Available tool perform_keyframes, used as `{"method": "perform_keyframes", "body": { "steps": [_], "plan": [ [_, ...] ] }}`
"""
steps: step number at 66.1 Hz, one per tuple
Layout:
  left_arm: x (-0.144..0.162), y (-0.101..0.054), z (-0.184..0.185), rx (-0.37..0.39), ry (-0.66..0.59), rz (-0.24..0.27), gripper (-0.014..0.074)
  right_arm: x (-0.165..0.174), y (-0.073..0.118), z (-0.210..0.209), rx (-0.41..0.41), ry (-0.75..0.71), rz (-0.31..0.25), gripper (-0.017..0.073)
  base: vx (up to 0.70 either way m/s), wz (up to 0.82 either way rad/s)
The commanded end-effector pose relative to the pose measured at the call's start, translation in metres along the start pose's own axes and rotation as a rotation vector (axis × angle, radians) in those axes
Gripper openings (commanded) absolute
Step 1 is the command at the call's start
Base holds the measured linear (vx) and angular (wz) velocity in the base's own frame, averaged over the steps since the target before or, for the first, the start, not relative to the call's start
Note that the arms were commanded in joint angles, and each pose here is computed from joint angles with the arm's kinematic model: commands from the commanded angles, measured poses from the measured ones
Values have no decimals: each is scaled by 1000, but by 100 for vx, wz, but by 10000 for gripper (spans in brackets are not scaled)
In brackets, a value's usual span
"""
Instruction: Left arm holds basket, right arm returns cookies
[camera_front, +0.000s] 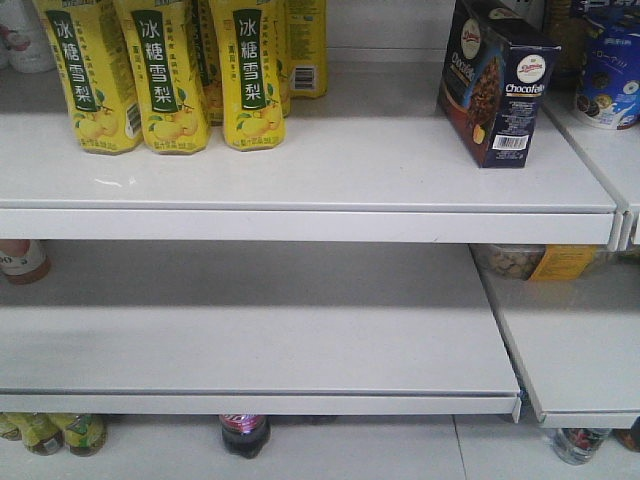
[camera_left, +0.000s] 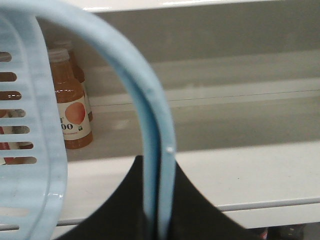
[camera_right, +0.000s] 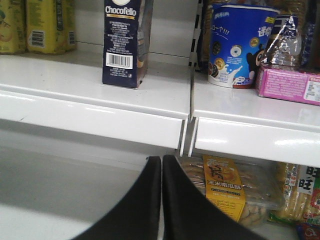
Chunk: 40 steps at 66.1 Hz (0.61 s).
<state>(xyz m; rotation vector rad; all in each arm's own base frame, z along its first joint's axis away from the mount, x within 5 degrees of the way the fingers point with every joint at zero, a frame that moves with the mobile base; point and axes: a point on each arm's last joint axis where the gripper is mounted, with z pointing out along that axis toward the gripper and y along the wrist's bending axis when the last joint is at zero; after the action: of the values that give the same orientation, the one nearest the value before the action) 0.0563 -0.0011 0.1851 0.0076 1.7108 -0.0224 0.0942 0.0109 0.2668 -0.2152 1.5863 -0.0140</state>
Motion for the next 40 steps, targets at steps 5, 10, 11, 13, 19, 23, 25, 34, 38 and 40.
{"method": "perform_keyframes", "body": {
  "steps": [5, 10, 11, 13, 19, 23, 25, 34, 38, 40],
  "plan": [
    [-18, 0, -4, -3, -141, 23, -6, -1, 8, 0, -113, 65, -59, -8, 0, 0],
    [-18, 0, -4, -3, -141, 23, -6, 3, 4, 0, -64, 114, 18, -8, 0, 0],
    [-18, 0, -4, -3, -141, 23, -6, 4, 3, 0, -49, 127, 43, -8, 0, 0],
    [-18, 0, -4, -3, -141, 23, -6, 6, 0, 0, -19, 142, 74, -8, 0, 0],
    [-18, 0, -4, -3, -141, 23, -6, 9, -7, 0, 72, 176, 137, -8, 0, 0],
    [-18, 0, -4, -3, -141, 23, -6, 11, -12, -1, 125, 190, 148, -8, 0, 0],
    [-18, 0, -4, -3, -141, 23, -6, 11, -14, -1, 146, 194, 149, -8, 0, 0],
    [-18, 0, -4, -3, -141, 23, -6, 14, -20, -3, 220, 217, 137, -8, 0, 0],
    [-18, 0, -4, -3, -141, 23, -6, 13, -22, -3, 246, 208, 144, -8, 0, 0],
    [-18, 0, -4, -3, -141, 23, -6, 12, -23, -4, 258, 197, 157, -8, 0, 0]
  ]
}}
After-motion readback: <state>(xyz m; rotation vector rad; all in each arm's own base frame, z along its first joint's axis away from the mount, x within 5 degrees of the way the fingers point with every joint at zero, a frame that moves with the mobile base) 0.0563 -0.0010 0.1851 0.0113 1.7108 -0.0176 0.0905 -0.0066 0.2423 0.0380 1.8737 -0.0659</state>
